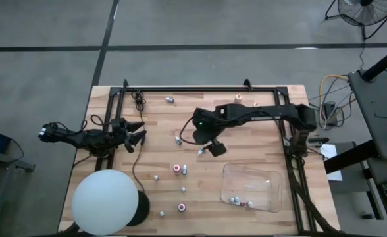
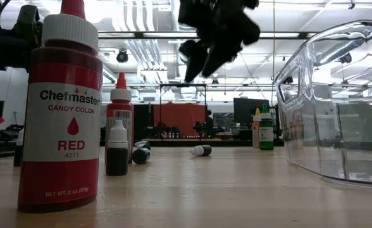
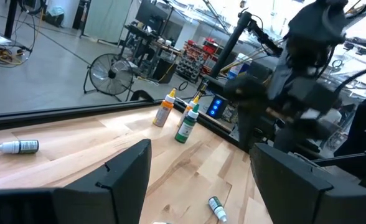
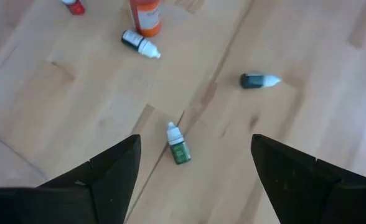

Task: Pick & Place food coloring
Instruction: Put the green food color into the transparent bin

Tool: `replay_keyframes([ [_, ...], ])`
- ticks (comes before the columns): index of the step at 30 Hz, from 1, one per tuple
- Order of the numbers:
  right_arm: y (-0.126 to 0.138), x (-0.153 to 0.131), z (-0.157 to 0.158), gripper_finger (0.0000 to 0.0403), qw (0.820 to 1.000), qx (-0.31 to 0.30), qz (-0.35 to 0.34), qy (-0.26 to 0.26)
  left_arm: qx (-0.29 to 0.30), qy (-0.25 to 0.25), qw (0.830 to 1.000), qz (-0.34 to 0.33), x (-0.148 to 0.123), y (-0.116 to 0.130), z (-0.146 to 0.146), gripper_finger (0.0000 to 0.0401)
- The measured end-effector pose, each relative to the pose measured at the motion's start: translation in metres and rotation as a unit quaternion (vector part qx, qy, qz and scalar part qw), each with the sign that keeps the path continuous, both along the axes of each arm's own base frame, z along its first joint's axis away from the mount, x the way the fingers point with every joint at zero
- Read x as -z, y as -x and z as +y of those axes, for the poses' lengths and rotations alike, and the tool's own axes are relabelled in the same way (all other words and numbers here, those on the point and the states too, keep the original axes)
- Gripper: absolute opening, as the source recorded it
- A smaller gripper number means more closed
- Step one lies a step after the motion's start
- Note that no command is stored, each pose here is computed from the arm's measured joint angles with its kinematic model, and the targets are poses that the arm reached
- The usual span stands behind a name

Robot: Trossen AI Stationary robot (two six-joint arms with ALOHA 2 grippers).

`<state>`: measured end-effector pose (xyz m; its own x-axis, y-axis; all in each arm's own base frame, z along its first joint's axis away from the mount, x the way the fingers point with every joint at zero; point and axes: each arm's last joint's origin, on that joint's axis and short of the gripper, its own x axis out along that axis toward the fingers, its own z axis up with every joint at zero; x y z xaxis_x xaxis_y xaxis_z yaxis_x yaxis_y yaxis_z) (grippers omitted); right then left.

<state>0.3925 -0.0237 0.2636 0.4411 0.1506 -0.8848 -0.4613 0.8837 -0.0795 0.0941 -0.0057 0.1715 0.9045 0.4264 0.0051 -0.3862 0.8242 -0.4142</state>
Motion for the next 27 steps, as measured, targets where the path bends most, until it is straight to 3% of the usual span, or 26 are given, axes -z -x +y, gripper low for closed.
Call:
replay_keyframes([
  [12,-0.020,0.060,-0.002,0.0297,0.998,-0.030,0.048,0.008,0.000,0.000,1.000,0.000,0.000,0.000,0.000,0.0245],
  [27,-0.026,0.096,0.016,0.0297,0.992,-0.057,0.104,0.049,0.000,0.000,1.000,0.000,0.000,0.000,0.000,0.0245],
])
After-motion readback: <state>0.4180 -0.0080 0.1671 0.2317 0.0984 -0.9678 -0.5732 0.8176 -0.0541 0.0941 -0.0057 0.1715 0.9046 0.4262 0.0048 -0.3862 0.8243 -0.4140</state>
